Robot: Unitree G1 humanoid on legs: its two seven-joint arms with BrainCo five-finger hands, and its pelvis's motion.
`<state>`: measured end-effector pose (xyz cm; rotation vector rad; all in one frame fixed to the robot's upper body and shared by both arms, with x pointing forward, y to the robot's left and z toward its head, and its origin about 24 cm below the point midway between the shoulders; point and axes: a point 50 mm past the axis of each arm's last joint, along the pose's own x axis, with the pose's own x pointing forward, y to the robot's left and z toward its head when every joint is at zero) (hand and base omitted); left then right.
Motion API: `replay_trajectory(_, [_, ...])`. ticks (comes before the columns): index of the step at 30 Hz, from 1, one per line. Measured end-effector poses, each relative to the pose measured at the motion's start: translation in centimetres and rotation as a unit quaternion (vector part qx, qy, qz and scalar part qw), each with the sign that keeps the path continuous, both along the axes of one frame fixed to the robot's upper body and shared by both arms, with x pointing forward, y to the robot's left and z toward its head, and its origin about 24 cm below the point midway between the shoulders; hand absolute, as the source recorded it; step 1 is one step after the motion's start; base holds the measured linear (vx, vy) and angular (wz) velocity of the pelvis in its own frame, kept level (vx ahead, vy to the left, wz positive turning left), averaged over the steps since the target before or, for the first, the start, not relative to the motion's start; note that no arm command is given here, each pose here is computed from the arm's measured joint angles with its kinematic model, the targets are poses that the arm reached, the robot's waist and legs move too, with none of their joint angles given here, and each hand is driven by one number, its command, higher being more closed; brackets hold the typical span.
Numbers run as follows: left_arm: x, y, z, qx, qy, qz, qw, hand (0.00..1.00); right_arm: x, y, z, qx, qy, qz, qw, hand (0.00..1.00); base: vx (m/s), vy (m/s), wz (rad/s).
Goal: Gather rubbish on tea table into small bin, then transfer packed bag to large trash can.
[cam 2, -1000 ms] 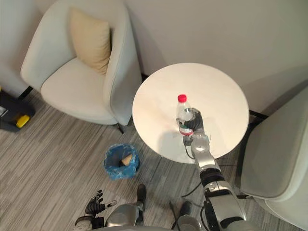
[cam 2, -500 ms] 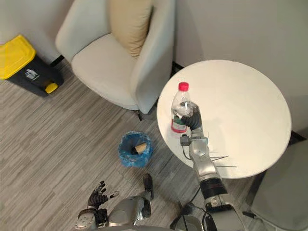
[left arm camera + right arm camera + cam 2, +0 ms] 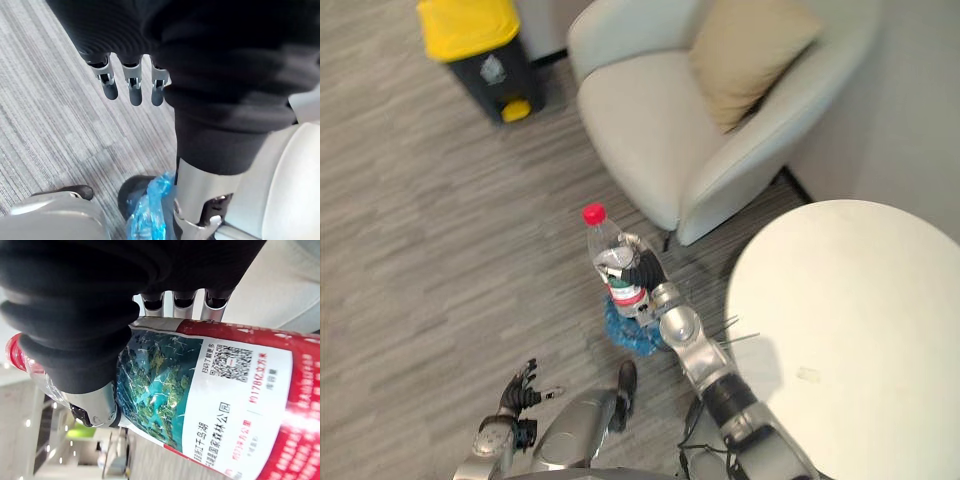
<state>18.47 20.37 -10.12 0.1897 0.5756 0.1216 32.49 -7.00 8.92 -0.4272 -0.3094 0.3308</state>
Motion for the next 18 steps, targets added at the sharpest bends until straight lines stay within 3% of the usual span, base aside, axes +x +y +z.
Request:
replay_trajectory(3, [2.2,0.0,1.0,-0.004,-0.028,0.012,1.0,0.0,2.8,-0.4,2.7,-0.04,-0.029,-0.012,0.999,1.0,-0.14,-0.185,0.67])
replay_trajectory(8, [4.6,-1.4,2.0,-0.056,-0.061,0.064,0.995,0.0,4.4,-1.6,5.4,-0.078,-0.071,-0.036,0.994,1.0,-0.1,-0.143,0.0])
replay_trajectory(10, [7.2,-2.1,4.1,-0.085,-0.115,0.094,0.985,0.0,5.0,-2.2,7.3,-0.098,-0.108,-0.062,0.987,1.0,-0.1,-0.058,0.15])
replay_trajectory(13, [10.3,-3.2,8.2,-0.116,-0.211,0.096,0.966,0.0,5.4,-2.0,11.4,-0.087,-0.17,-0.083,0.978,1.0,-0.17,-0.06,0.24])
replay_trajectory(15, [11.4,-3.0,10.4,-0.136,-0.26,0.11,0.95,0.0,5.4,0.3,14.2,-0.049,-0.202,-0.081,0.975,1.0,-0.15,-0.059,0.21])
replay_trajectory(18, [12.2,-3.1,12.5,-0.15,-0.304,0.108,0.935,0.0,5.0,0.2,17.2,-0.016,-0.255,-0.09,0.963,1.0,-0.09,-0.04,0.49])
